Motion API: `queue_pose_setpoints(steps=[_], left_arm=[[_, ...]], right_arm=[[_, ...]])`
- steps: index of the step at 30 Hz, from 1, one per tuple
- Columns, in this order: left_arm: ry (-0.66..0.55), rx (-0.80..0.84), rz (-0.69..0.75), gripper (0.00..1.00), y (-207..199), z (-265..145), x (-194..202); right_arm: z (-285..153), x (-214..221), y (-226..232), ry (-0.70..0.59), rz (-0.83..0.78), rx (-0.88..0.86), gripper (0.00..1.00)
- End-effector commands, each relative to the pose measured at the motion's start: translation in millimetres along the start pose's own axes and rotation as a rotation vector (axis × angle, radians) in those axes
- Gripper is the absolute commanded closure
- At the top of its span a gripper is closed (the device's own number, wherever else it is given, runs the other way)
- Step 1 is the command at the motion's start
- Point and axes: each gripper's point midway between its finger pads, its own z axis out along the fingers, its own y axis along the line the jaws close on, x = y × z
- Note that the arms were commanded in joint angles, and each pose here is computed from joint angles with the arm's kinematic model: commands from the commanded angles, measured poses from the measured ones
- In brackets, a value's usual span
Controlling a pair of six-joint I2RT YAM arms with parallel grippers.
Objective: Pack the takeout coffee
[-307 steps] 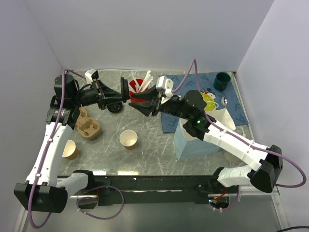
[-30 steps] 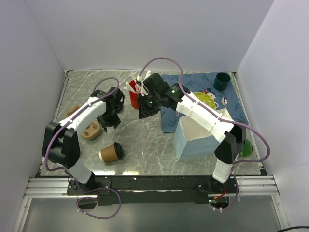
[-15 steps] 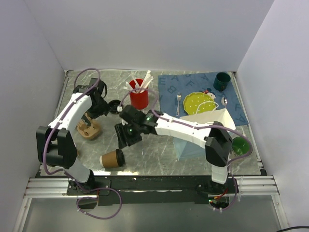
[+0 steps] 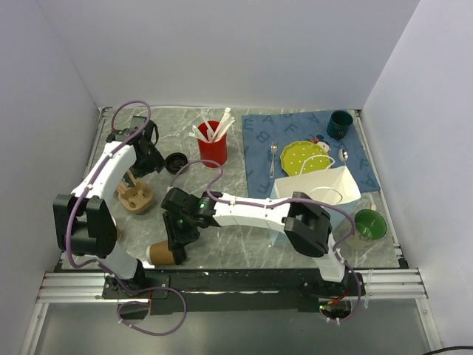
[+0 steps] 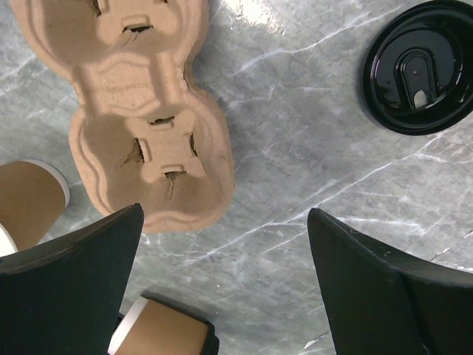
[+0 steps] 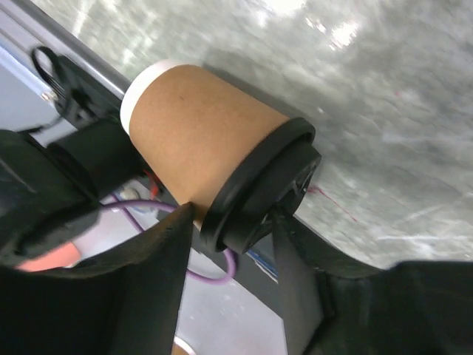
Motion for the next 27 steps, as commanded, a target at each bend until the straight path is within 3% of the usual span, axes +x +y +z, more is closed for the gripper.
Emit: queue_pose_setpoints(steps=[1,9,17,27], left_arm=[[-0.063,0.047,0.021,0.01,0,-14,-15],[-0.058,0.085,0.018,0.01,-7,-19,-16],[-0.033,0.130,-0.009,0.01,-10,-21,-7],[-0.024,0.203,-0.028,0.01,-15,-36,-2]], right_arm=[[-2,-8,8,-0.060,0.057,0.042,0.56],[-29,-28,17,-0.169,-0.009,0.006,0.78],[-79,-56,3,-0.263,-0.161,0.096,0.81],[-189,-121,-114,-0.418,-0.434,0.622,0.79]])
